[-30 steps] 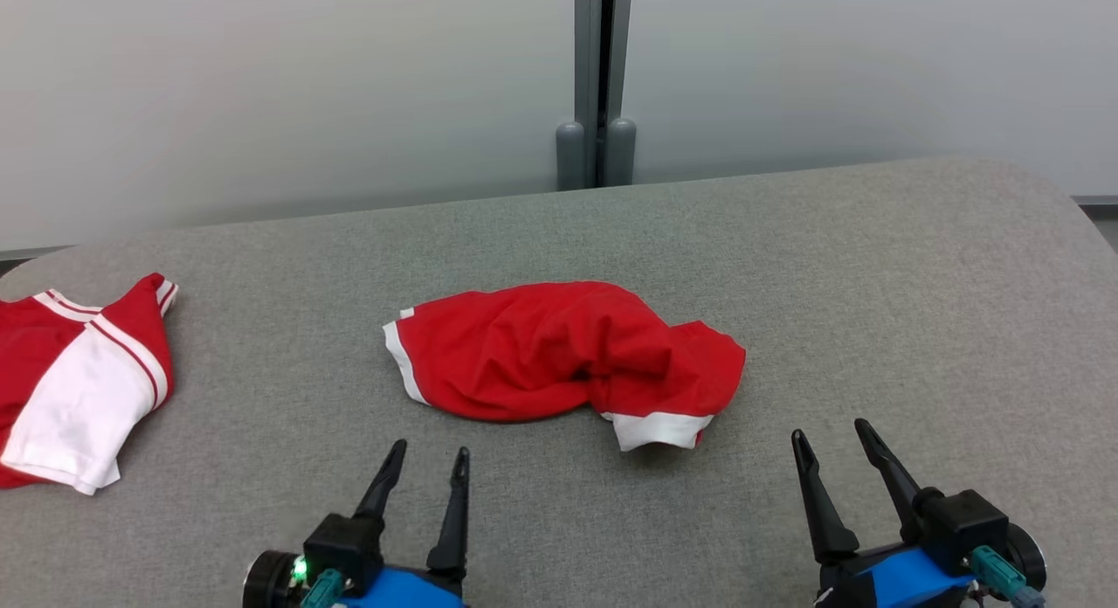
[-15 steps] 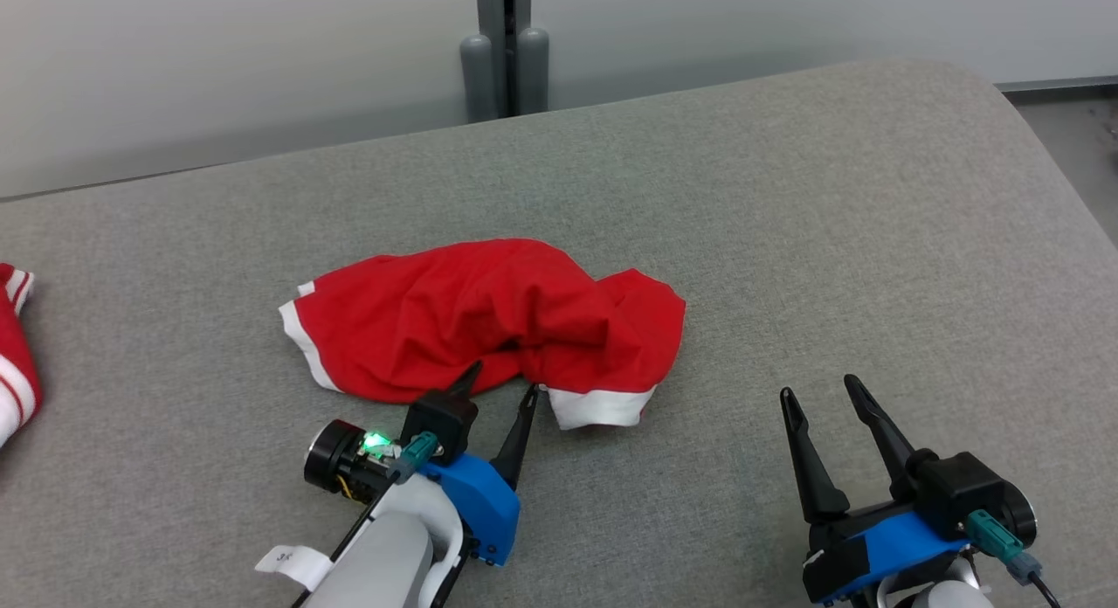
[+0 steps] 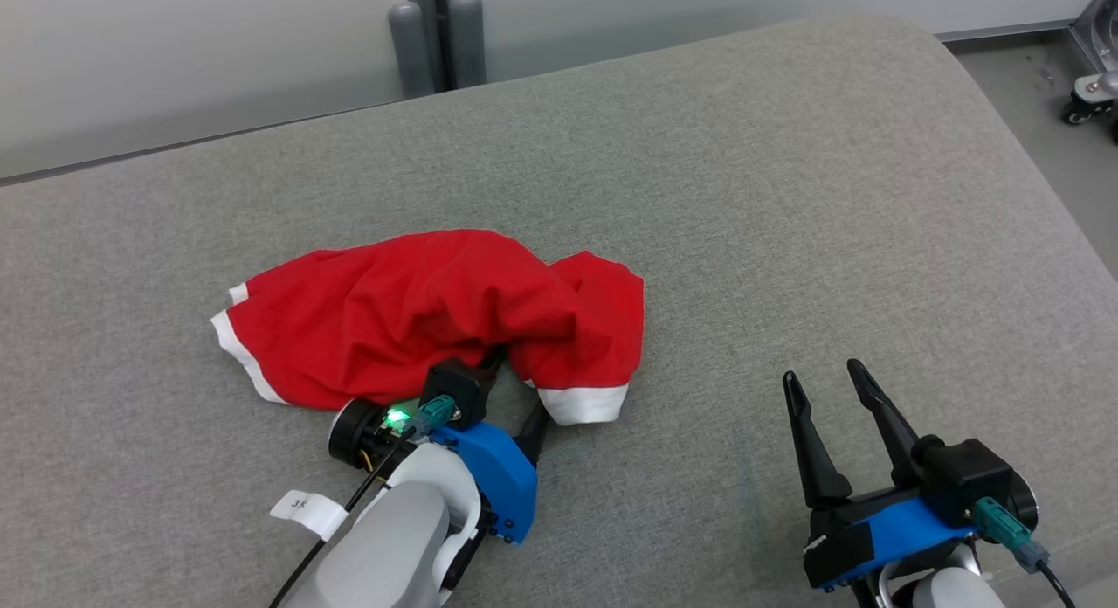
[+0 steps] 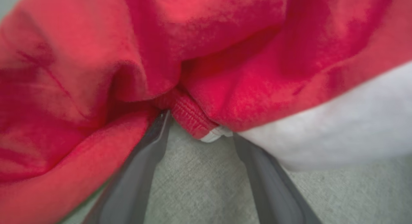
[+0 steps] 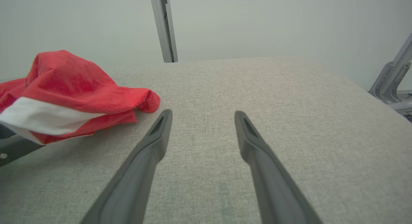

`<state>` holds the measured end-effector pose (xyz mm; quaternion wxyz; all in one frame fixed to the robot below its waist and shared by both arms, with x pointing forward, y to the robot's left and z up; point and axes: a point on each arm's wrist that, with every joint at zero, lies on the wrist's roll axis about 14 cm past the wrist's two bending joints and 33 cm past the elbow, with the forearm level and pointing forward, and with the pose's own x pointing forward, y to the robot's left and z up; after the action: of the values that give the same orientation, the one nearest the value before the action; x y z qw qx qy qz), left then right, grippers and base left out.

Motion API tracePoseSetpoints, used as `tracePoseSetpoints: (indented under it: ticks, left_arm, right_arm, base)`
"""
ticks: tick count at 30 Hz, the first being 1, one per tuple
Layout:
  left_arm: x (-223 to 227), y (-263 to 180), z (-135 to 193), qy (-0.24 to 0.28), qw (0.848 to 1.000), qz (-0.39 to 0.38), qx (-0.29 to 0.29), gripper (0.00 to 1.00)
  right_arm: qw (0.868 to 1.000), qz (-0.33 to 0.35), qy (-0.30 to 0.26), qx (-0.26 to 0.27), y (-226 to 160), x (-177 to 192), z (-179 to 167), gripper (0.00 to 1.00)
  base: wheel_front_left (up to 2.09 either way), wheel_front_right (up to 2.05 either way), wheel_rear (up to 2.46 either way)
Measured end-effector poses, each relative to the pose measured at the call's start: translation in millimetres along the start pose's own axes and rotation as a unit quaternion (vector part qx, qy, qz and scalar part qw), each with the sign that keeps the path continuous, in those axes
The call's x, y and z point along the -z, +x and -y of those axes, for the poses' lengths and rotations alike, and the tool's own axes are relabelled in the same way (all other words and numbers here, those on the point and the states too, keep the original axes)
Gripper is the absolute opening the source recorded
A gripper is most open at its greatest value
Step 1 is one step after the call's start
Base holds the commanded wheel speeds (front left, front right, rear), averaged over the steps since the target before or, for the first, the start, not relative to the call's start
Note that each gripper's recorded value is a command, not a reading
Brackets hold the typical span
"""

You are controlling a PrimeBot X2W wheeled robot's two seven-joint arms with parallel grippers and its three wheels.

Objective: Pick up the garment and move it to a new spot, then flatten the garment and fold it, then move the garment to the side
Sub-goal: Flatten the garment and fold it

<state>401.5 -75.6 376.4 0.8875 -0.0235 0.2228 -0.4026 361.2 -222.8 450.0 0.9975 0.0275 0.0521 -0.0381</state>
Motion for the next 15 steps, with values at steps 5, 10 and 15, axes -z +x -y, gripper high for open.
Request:
tracePoseSetpoints:
  ticks: [5,10,15]
  left_arm:
    - [1,5,2,-0.004,1.000,-0.008,0.003,0.31]
    - [-11,7,3,-0.020,1.000,0.021,0.005,0.00]
    - [-26,3,2,-0.021,0.998,0.053,0.001,0.00]
  right_arm:
    - [1.000,0.001,0.002,0.005,-1,-1,3,1.00]
    - [1.000,0.002,0.002,0.007,-1,-2,5,1.00]
    - [1.000,0.008,0.004,0.004,2,-5,3,1.00]
  base:
    - [0.00,0.00,0.00]
    - [0.00,0.00,0.00]
    - [0.00,0.00,0.00]
